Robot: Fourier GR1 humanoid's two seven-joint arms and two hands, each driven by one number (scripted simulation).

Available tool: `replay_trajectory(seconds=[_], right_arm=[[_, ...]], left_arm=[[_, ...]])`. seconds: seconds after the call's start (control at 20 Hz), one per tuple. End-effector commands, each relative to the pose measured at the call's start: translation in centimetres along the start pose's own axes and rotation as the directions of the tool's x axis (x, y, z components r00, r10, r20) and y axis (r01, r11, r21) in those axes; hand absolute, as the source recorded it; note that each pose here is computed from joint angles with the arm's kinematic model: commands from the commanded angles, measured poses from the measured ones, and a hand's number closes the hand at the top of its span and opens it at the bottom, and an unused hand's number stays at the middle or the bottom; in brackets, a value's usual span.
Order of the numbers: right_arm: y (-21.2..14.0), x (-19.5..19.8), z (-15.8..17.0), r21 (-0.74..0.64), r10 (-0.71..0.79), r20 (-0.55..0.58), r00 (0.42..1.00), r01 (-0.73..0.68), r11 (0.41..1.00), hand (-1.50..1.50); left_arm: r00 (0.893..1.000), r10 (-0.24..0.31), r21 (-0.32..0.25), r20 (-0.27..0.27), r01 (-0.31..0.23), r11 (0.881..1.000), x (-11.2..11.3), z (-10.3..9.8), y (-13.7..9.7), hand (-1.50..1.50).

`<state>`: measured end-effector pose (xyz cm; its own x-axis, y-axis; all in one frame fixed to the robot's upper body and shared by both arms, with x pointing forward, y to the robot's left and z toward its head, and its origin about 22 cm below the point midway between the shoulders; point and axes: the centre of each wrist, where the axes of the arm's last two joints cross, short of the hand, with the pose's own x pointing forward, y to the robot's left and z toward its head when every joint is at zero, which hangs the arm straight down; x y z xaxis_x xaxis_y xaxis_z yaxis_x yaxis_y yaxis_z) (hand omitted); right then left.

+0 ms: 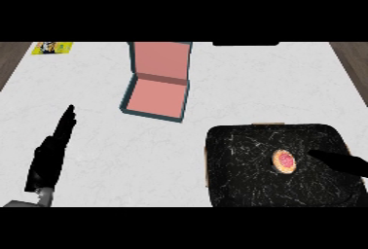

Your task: Pick the cupcake from the tray and place it in the cardboard box

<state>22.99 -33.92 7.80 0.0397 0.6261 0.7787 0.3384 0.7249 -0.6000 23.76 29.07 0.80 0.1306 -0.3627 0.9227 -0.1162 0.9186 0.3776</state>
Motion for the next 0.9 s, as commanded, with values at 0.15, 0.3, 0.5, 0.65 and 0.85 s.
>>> replay_trajectory(seconds=[0.15,0.3,0.5,0.65,0.85], right_arm=[[-3.3,2.1,0.7,0.394,0.377,-0.119,0.919,-0.305,0.867,-1.50],[-2.0,4.1,1.9,0.517,0.452,-0.132,0.882,-0.328,0.791,-1.50],[-1.1,7.6,1.4,0.599,0.480,-0.145,0.865,-0.309,0.739,-1.50],[2.1,7.5,2.6,0.597,0.493,-0.180,0.852,-0.303,0.742,-1.50],[4.5,8.6,2.2,0.572,0.515,-0.207,0.832,-0.324,0.754,-1.50]], left_arm=[[1.000,-0.002,-0.018,0.007,0.002,1.000,-0.1,0.7,0.0,0.00],[1.000,0.013,-0.023,0.016,-0.012,1.000,0.7,0.4,-0.5,0.00],[1.000,0.005,-0.038,0.026,-0.004,0.999,-0.3,0.5,-1.7,0.00],[1.000,-0.008,-0.016,0.009,0.008,1.000,1.3,-0.5,-0.3,0.00],[1.000,0.006,-0.018,0.012,-0.006,1.000,-1.3,-1.1,-0.5,0.00]])
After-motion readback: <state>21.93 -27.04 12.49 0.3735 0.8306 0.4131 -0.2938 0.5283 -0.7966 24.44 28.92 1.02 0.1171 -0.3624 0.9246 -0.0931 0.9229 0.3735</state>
